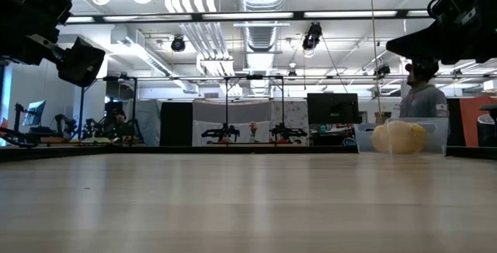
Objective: Sort produce into baskets
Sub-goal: Return to Home Position
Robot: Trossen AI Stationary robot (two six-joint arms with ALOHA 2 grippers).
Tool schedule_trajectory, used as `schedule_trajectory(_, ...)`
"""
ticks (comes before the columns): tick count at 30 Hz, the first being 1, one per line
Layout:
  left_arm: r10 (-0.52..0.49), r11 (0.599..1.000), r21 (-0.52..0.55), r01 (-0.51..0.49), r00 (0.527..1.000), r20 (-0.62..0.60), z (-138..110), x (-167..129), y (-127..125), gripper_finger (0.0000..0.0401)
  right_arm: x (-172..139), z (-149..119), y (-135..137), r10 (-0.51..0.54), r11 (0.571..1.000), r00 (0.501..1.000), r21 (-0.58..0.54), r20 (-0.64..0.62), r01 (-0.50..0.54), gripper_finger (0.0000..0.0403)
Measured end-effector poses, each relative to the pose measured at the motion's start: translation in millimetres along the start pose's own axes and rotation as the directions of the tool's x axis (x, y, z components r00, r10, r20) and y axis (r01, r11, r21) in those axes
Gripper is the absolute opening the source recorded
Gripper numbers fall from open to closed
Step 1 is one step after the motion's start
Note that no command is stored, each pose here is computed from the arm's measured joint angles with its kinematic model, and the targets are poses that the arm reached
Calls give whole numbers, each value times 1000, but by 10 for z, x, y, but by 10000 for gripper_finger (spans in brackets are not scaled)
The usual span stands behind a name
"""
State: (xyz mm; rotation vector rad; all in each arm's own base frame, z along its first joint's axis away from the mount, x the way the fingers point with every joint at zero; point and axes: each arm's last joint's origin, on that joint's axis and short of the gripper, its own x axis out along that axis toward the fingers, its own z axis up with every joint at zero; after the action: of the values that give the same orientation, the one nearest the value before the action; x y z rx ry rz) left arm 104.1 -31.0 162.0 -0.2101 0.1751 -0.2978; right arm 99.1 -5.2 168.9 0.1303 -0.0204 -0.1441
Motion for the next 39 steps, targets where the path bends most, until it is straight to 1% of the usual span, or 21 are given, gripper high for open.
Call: schedule_trajectory(39,2,1000,0,-2,1000,-5,-4,3,1,286,-8,11,0,2,1000,1000,2,14,-2,9)
